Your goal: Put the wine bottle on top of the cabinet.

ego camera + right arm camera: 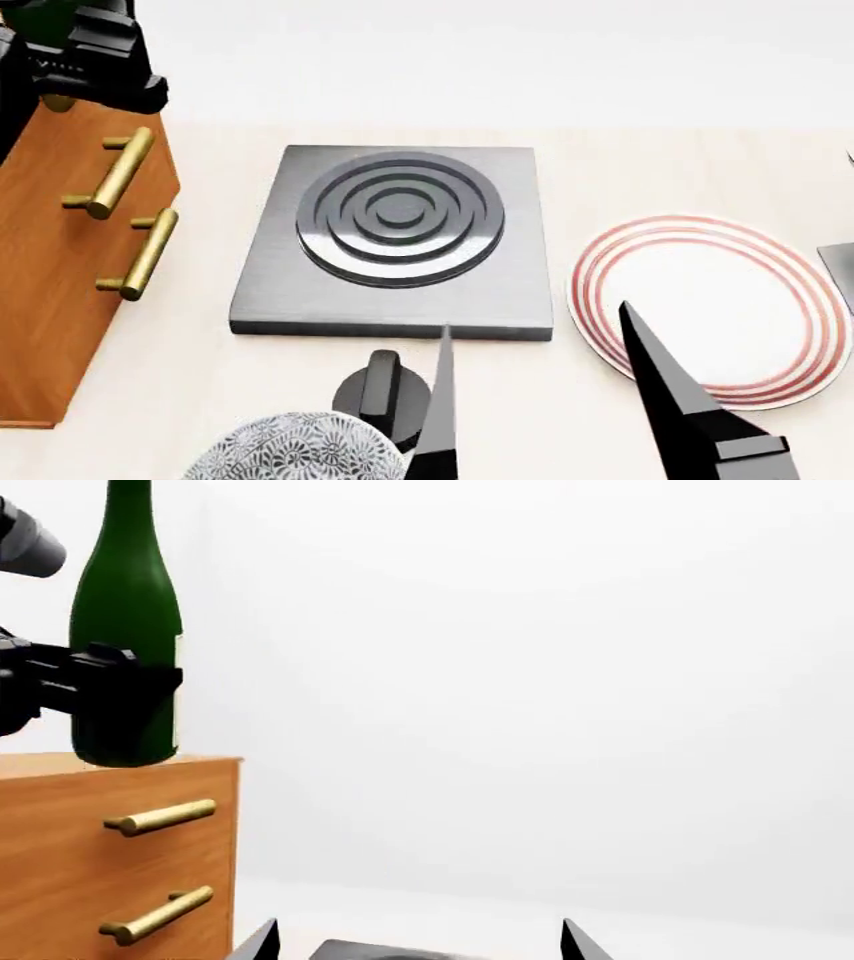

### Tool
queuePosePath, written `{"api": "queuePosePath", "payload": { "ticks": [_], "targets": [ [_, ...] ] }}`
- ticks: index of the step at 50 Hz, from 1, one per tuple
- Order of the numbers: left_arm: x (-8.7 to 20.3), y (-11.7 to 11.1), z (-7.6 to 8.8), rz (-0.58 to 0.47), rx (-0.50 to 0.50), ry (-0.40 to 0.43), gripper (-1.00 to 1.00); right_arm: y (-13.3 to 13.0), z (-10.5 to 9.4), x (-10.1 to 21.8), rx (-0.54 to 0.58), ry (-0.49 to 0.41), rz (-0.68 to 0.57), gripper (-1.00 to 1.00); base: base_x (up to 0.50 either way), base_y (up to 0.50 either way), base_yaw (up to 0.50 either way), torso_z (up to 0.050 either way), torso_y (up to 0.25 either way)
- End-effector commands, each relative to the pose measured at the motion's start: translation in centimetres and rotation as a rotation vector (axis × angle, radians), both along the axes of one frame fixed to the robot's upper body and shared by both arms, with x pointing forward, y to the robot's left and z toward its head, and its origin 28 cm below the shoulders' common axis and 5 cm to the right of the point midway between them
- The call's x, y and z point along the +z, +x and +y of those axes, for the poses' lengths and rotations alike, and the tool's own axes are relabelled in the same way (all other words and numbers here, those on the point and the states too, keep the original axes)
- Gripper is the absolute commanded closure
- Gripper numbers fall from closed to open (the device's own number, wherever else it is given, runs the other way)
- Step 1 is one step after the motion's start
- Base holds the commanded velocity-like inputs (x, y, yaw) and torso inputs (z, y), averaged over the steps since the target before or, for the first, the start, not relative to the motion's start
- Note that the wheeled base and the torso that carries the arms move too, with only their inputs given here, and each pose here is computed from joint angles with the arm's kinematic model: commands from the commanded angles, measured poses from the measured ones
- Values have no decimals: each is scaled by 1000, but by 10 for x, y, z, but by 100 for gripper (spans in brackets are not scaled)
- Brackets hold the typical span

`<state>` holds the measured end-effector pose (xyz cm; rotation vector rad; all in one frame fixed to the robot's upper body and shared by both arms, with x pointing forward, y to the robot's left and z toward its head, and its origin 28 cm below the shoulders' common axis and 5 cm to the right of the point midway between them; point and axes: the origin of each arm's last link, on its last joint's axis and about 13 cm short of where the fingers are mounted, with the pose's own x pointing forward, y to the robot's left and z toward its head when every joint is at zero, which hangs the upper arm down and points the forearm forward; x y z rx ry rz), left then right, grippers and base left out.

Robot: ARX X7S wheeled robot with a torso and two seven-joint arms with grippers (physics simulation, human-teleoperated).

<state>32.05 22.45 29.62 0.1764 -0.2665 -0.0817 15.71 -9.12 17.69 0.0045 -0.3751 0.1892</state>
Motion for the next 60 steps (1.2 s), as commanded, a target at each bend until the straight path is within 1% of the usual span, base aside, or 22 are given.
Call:
{"api": "queuePosePath", "payload": {
  "ticks": [1, 4, 6, 13, 16, 17, 18, 19, 20, 22, 24, 26, 27, 30, 36, 40, 42, 47, 48, 49, 50, 60],
  "targets": [
    [62, 12, 27, -59, 129, 10, 100, -1, -2, -6, -17, 8, 13, -100, 0, 0, 0, 0, 0],
    [67, 14, 30, -58, 151, 16, 100, -1, -3, -5, -18, 10, 15, -100, 0, 0, 0, 0, 0],
    [75, 18, 35, -45, 178, 26, 100, -1, -3, -6, -18, 11, 15, -100, 0, 0, 0, 0, 5],
    [97, 22, 50, -33, 256, 13, 100, 0, -2, -7, -15, 11, 22, -100, 0, 0, 0, 0, 0],
    [100, 23, 55, -27, 283, 12, 100, 0, -3, -8, -15, 12, 22, -100, 0, 0, 0, 0, 0],
    [101, 23, 59, -28, 289, -30, 100, 0, -3, -8, -15, 12, 24, -100, 0, 0, 0, 0, 0],
    [101, 22, 61, -28, 292, -44, 100, 0, -3, -8, -15, 11, 24, -100, 0, 0, 0, 0, 10],
    [101, 22, 66, -16, 318, -9, 100, 0, -3, -8, -14, 12, 24, -100, 0, 0, 0, 0, 0],
    [103, 21, 68, -20, 326, -27, 100, 0, -3, -8, -14, 12, 24, -100, 0, 0, 0, 0, 0],
    [106, 20, 73, -15, 343, -17, 100, 0, -2, -9, -13, 12, 27, -100, 0, 0, 0, 5, 0],
    [112, 18, 80, -19, 365, -37, 100, 1, -1, -9, -7, 8, 29, -100, 0, 0, 0, 0, 0],
    [116, 17, 84, -18, 378, -33, 100, 1, 0, -10, -3, 5, 30, -100, 0, 0, 0, 0, 0],
    [116, 16, 88, -18, 396, -40, 100, 1, 0, -10, -3, 5, 32, -100, 0, 0, 0, 0, 0],
    [111, 16, 92, -7, 424, -17, 100, 1, 0, -9, -4, 4, 31, -100, 0, 0, 0, 0, 3],
    [96, 22, 107, 50, 485, -49, 100, 1, 1, -10, 1, 3, 30, -100, 0, 0, 0, 0, 0],
    [94, 24, 108, 54, 485, -73, 100, 1, 1, -11, 3, 2, 33, -100, 0, 0, 0, 0, 0],
    [89, 27, 109, 61, 481, -107, 100, 1, 1, -11, 2, 2, 33, -100, 0, 0, 0, 0, 0],
    [79, 32, 111, 69, 479, -147, 100, 1, 2, -11, 5, -1, 36, -100, 0, 0, 0, 0, 2],
    [79, 32, 111, 72, 477, -143, 100, 1, 2, -12, 4, -1, 36, -100, 0, 0, 0, 0, 0],
    [80, 32, 110, 62, 443, -151, 100, 1, 2, -12, 4, -1, 37, -100, 0, 0, 0, 0, 0],
    [80, 33, 109, 66, 433, -130, 100, 1, 2, -12, 4, -1, 38, -100, 0, 0, 0, 0, 0],
    [82, 33, 105, 58, 389, -145, 100, 1, 3, -13, 10, -5, 41, -100, 0, 0, 0, 0, 1]
  ]
}}
